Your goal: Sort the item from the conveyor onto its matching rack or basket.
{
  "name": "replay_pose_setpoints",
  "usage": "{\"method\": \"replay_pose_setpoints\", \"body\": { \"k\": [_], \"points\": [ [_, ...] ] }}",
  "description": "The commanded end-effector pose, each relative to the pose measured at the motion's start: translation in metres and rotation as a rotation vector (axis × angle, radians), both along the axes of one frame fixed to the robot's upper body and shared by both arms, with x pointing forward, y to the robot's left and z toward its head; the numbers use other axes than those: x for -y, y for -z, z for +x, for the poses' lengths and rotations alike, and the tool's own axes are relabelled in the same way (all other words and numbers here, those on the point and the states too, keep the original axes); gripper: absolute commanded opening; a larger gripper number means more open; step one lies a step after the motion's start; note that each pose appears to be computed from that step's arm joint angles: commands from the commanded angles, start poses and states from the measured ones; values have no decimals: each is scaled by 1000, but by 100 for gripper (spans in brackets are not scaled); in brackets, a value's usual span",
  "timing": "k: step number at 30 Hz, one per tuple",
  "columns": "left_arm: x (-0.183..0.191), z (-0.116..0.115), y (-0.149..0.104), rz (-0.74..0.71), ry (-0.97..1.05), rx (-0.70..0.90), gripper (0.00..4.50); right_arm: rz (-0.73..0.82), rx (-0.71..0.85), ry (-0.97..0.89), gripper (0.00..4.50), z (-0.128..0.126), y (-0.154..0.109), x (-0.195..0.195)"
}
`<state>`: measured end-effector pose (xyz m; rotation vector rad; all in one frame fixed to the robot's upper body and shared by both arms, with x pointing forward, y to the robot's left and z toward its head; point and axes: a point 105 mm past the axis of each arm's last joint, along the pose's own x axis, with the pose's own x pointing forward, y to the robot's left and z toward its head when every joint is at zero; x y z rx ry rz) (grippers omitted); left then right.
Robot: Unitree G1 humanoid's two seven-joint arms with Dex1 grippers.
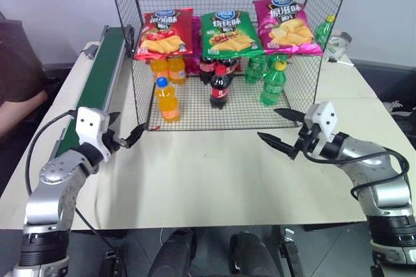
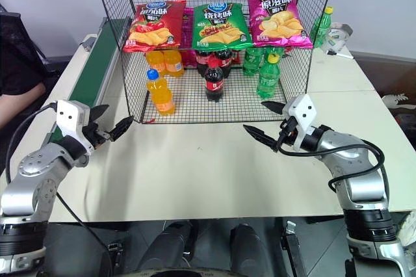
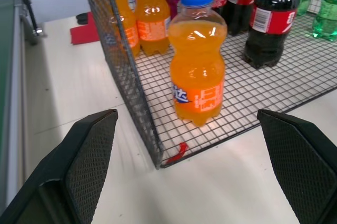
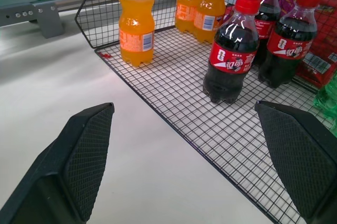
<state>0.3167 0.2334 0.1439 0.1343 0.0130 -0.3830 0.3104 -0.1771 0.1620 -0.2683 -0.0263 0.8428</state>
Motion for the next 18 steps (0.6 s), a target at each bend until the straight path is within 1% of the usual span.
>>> {"method": "replay_pose_setpoints", "body": {
  "k": [1, 8, 18],
  "points": [
    [-4, -4, -17, 20, -10, 59, 444, -14, 63, -1, 450, -1, -14, 4],
    [-11, -7, -18, 17, -51, 56, 444, -9, 52, -11, 450, 1, -11, 2],
    [-19, -11, -18, 22, -92, 34, 444, -8, 64, -15, 450, 8, -13, 0]
  ]
}}
